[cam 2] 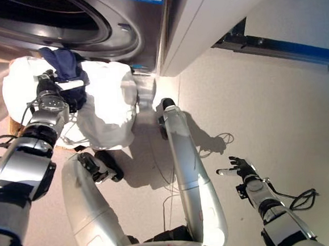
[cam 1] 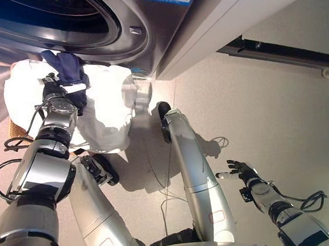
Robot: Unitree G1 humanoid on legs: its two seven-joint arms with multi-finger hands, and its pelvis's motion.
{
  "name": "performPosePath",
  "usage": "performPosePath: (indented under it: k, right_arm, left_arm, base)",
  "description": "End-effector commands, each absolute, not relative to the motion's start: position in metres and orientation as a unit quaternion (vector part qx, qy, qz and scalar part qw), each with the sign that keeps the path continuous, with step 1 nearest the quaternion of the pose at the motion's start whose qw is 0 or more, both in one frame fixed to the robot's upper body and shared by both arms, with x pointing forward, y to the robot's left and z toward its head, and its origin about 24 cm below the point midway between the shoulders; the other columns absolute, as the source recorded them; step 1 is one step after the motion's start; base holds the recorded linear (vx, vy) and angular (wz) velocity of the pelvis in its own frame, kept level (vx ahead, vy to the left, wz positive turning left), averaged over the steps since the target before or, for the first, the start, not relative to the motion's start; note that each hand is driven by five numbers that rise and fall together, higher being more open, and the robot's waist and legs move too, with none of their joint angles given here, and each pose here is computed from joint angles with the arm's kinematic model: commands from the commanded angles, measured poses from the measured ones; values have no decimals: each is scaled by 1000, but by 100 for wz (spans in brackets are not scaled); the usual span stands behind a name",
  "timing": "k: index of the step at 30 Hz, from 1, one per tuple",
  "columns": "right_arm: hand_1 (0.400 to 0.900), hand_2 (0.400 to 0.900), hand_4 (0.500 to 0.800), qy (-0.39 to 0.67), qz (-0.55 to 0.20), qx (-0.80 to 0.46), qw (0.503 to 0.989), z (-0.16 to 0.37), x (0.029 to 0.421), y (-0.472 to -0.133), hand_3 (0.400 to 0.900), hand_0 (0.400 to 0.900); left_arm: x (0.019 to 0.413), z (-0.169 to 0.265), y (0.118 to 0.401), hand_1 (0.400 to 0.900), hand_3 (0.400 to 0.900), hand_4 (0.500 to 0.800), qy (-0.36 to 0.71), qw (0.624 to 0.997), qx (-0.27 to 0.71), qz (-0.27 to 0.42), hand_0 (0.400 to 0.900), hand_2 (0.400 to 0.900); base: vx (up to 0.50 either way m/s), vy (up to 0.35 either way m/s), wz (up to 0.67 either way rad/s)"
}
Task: Put the clothes in the basket into the washing machine.
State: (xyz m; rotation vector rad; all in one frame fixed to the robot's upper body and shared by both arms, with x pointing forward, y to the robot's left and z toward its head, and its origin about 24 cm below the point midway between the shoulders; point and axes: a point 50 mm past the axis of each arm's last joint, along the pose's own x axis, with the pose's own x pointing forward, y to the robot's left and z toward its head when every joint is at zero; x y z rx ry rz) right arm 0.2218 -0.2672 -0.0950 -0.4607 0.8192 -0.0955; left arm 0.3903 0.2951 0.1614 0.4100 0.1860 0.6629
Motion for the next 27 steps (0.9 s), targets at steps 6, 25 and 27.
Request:
performPosePath:
  k: [6,25,27]
  right_arm:
    - [900,900,800,451,-92,-230,857,-114,160,-297,900,900]
    - [900,900,800,456,-83,-240,853,-117,152,-292,900,900]
    - [900,900,800,458,-79,-241,852,-118,151,-292,900,900]
  left_arm:
    - [394,209,302,900,900,800,23,921,181,343,900,900]
    - [394,202,302,400,400,500,45,934,140,325,400,400]
    - [393,198,304,400,400,500,51,934,137,326,400,400]
  base:
    - [-2,-2,-1]
    - [14,5,1]
    - [56,9,1]
